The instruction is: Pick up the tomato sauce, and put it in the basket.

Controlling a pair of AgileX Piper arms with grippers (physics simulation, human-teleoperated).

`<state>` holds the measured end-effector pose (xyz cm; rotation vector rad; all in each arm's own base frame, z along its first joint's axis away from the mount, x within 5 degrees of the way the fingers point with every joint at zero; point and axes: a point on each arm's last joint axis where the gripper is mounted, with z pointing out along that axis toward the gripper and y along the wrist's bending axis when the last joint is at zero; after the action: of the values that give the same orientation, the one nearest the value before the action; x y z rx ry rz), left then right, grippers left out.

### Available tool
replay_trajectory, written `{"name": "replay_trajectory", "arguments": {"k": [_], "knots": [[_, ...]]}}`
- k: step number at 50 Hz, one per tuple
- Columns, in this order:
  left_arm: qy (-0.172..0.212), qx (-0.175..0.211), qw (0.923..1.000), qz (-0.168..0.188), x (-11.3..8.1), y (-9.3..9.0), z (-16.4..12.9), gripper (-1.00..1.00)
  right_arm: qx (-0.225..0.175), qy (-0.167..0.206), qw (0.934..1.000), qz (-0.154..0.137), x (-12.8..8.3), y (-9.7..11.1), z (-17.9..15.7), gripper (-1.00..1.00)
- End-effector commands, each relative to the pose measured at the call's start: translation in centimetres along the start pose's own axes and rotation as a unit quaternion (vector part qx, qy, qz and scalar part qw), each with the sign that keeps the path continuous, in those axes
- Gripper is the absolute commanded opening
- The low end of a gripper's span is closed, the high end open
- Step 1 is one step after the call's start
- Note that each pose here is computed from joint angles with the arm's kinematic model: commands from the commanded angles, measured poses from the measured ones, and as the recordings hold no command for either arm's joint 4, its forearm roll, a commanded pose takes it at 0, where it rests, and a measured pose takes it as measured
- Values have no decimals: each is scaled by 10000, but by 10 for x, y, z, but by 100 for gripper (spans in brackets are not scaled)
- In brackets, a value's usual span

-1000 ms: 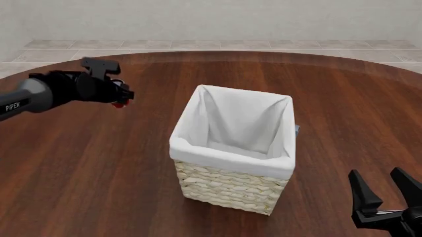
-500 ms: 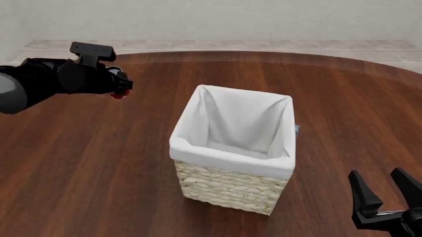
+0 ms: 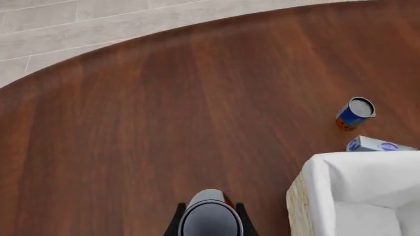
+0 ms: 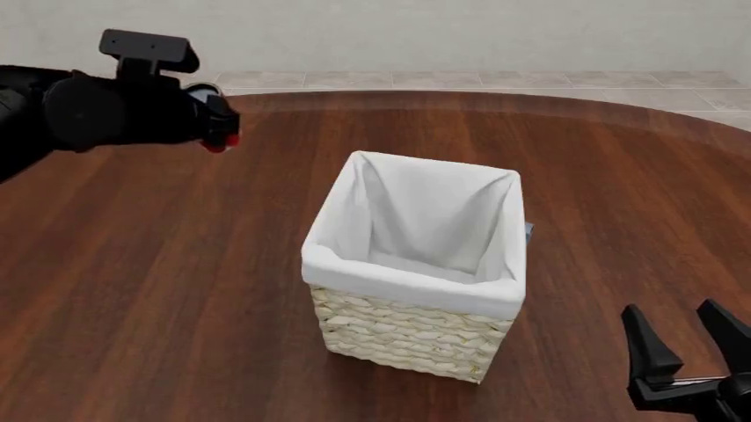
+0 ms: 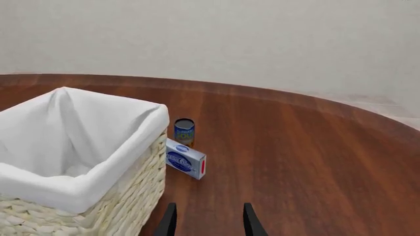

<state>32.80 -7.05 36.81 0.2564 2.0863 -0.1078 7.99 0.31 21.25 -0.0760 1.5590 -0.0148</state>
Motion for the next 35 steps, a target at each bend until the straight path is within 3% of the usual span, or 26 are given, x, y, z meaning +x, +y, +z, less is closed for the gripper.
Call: {"name": "replay_trajectory", "arguments": {"k": [1, 21, 35], "knots": [[-184, 240, 9994, 147, -9, -17, -30, -100, 4, -11, 10000, -15, 0, 0, -1, 100], [-522, 731, 9947, 507, -21, -49, -63, -100, 12, -29, 10000, 9, 0, 0, -2, 100], [-575, 1069, 9899, 731, -23, -72, -69, -100, 18, -42, 10000, 21, 0, 0, -3, 100]]}}
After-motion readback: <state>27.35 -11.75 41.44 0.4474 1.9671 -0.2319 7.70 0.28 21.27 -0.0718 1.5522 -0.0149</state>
